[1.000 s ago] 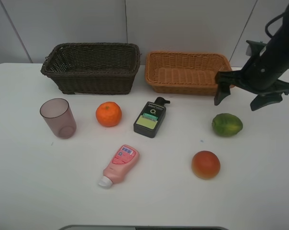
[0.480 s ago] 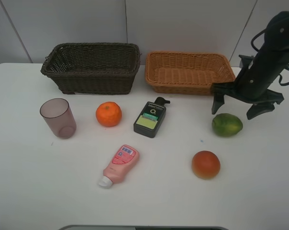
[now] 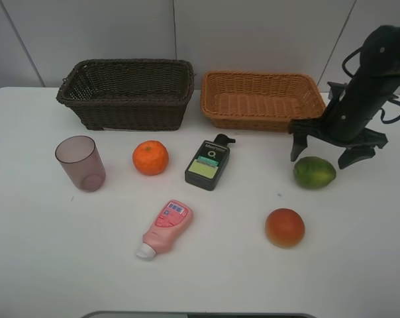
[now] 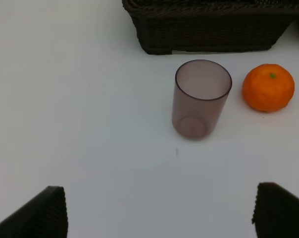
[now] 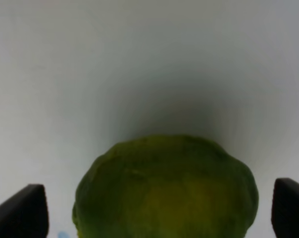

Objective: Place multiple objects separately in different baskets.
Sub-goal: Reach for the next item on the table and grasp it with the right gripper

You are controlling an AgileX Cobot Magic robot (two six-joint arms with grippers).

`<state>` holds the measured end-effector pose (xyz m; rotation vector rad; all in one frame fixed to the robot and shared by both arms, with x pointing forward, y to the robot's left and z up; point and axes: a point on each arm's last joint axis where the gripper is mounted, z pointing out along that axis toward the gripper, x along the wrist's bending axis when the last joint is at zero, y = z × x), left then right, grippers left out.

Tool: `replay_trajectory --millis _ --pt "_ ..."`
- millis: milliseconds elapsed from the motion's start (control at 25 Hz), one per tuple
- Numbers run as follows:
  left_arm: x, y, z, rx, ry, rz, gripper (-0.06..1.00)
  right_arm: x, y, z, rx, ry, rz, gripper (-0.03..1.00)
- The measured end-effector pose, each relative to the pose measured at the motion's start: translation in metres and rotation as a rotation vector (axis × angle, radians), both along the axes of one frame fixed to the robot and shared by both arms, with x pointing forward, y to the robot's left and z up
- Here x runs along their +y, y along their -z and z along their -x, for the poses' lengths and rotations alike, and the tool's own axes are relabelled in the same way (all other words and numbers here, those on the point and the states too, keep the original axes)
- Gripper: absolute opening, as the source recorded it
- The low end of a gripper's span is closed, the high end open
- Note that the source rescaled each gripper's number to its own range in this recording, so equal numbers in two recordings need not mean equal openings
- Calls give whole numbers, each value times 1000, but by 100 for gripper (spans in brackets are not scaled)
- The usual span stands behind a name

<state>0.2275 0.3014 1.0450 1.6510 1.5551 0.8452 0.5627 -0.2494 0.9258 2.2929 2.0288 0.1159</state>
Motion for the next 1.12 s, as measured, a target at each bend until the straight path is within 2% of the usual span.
replay_trajectory --millis 1120 --pt "0 0 0 0 0 0 96 1 27 -3 57 1 7 100"
